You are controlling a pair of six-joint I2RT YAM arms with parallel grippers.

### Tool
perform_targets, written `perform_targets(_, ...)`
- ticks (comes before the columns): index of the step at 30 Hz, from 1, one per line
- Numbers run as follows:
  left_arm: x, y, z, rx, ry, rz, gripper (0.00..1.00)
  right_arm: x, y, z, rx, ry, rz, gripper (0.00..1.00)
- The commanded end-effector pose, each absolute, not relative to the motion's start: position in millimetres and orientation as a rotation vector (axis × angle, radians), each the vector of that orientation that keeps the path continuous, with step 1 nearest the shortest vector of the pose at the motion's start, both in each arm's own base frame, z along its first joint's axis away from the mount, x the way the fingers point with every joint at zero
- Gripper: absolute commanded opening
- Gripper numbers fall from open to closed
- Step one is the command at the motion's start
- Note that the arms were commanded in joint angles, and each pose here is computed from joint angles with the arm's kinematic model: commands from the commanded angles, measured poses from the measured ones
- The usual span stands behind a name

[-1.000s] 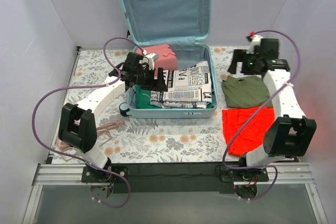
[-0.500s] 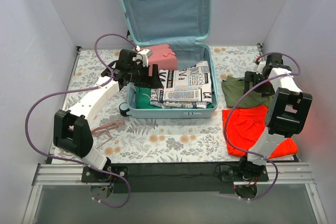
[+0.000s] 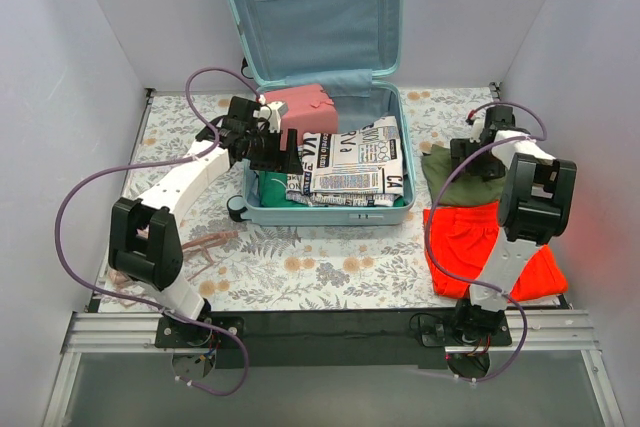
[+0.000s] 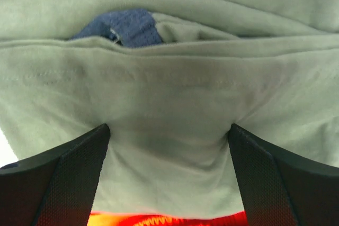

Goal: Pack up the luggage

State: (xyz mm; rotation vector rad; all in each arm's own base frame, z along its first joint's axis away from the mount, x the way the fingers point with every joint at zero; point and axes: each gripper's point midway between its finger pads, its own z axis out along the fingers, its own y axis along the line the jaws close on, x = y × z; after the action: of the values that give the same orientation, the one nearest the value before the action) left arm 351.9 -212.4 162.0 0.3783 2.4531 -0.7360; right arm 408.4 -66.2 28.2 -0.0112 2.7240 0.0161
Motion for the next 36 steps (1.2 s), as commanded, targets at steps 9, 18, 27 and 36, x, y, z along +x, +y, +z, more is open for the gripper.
perform_targets(9, 370.4, -208.6, 170.1, 0.409, 2.443, -0.678, 0.74, 389.4, -42.3, -35.3, -0.174, 2.849, 0.11, 0.33)
perform_targets(18, 369.9, -197.6, 182.2, 0.359, 2.42, -0.705, 0.74, 447.0, -35.3, 135.6, -0.056, 2.469, 0.544, 0.01)
perform_targets(27, 367.9, -180.2, 190.8, 0.322, 2.385, -0.708, 0.74, 498.6, -33.7, 306.8, -0.299, 2.09, 0.364, 0.01)
perform_targets(36, 366.0, -163.7, 195.8, 0.273, 2.368, -0.715, 0.74, 498.9, 76.6, 353.4, -0.706, 1.883, 0.364, 0.01)
